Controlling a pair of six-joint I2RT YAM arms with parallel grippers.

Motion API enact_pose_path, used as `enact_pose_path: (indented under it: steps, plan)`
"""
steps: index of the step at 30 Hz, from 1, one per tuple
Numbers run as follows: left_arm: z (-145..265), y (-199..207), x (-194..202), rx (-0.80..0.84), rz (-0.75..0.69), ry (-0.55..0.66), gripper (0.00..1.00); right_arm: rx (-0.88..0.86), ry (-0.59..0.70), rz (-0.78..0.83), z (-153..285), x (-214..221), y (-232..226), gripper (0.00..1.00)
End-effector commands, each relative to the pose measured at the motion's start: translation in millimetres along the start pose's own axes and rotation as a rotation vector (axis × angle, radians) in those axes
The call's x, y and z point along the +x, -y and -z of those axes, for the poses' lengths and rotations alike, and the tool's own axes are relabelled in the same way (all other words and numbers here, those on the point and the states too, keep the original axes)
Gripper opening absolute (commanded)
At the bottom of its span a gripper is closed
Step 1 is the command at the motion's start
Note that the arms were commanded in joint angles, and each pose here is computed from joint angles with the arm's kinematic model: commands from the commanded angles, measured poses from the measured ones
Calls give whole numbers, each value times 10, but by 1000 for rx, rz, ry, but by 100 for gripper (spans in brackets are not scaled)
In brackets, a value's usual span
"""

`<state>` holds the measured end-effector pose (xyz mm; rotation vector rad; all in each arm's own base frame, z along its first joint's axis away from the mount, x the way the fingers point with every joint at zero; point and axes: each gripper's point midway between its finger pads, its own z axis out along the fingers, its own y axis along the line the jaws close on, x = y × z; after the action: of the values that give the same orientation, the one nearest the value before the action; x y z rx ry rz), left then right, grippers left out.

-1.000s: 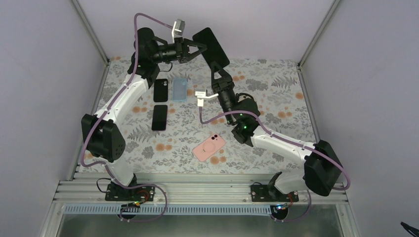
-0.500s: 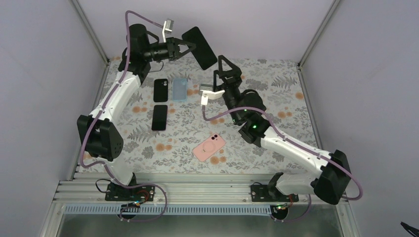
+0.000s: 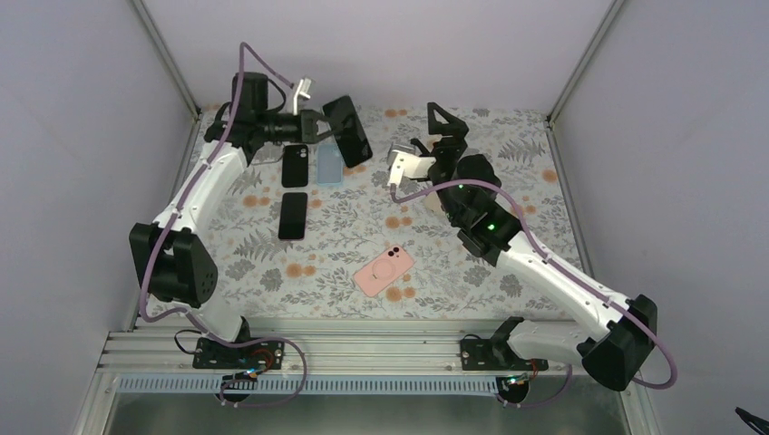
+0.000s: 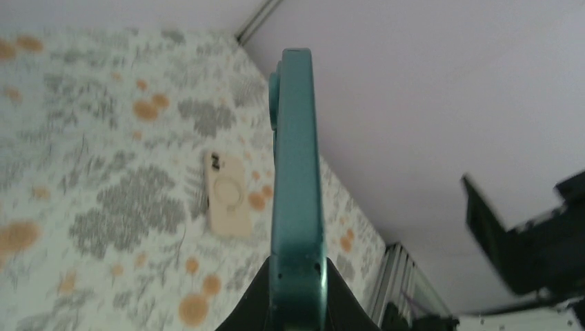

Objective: Take the phone out of the phone case
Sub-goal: Place the phone at the center of the board.

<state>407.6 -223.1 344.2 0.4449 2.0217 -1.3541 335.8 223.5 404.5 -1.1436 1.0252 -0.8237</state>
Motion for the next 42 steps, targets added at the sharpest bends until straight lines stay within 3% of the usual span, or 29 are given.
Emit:
enact_pose_path:
  steps: [1,7,16,33,42]
  plan:
    - [54,-136,508,-24,-67,-124,2,-9,-35,-106,57,134,126,99]
    - [44,-639,1173,-144,-10,-253,2,-27,-46,-177,53,206,219,99]
    - [39,-1105,1869,-197,106,-430,2,-28,-59,-190,26,245,236,99]
    - [-90,-1621,2128,-205,232,-548,3,-42,-68,-204,-4,280,226,99]
    - [-101,-1918,2178,-258,277,-583,10,-57,-69,-209,-36,274,194,99]
